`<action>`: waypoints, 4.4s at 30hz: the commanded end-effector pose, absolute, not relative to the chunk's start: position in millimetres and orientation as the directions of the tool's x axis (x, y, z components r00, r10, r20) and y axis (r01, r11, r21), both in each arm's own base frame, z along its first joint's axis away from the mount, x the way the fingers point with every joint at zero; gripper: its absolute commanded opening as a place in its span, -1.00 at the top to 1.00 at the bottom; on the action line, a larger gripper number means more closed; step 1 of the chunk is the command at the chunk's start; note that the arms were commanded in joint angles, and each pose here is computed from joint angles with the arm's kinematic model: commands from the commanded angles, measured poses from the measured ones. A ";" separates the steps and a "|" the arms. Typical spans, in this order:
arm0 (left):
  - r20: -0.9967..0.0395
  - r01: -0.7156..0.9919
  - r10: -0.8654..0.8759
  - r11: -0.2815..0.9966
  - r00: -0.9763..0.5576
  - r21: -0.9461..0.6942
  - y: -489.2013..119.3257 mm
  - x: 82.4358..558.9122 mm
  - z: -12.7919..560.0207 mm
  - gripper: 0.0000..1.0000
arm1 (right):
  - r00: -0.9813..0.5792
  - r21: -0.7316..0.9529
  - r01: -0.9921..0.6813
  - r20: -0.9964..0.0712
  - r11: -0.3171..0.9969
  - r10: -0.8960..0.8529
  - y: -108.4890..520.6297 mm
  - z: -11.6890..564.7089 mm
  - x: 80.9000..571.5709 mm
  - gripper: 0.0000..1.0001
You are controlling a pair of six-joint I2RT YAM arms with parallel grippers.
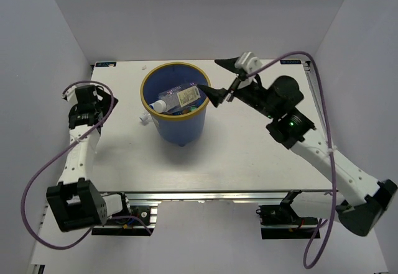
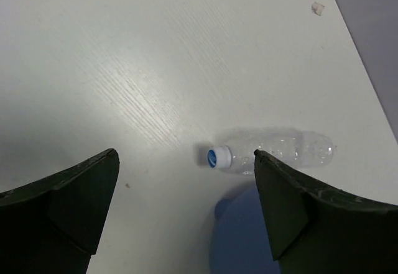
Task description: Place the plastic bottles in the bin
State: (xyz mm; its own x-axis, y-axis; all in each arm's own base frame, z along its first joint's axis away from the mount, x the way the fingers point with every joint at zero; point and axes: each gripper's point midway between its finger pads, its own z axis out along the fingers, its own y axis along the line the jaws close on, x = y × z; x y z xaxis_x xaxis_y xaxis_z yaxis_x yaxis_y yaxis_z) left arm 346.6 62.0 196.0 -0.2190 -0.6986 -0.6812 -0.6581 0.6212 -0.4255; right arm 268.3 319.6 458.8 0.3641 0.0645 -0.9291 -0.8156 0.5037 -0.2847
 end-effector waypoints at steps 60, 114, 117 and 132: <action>0.029 -0.812 -0.944 -0.299 0.330 -0.502 -63.4 443.5 17.7 -0.72 | 0.356 -0.152 -0.546 -0.932 0.824 0.064 221.9 426.0 278.3 -0.79; -0.396 -0.247 -0.841 0.322 0.368 -0.914 23.1 377.7 430.6 1.00 | 0.389 -0.154 -0.646 -0.909 0.748 0.149 225.3 440.5 245.8 -0.79; -0.405 -0.202 -0.865 0.358 0.298 -0.912 7.5 383.2 431.3 1.00 | 0.383 -0.157 -0.666 -0.911 0.729 0.154 229.2 439.5 242.9 -0.79; -0.524 0.016 -0.832 0.530 -0.180 -0.848 -110.8 400.1 349.3 1.00 | 0.364 -0.133 -0.664 -0.917 0.735 0.164 229.4 438.1 245.8 -0.79</action>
State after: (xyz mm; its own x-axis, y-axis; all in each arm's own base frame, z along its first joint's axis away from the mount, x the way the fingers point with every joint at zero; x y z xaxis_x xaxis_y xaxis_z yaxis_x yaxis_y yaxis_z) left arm 409.4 -92.6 334.0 -0.1439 -0.8721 -0.4677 -0.0955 0.4827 -0.8706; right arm 248.4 234.3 421.3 0.3332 0.1208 -0.9351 -0.6738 0.7243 -0.1465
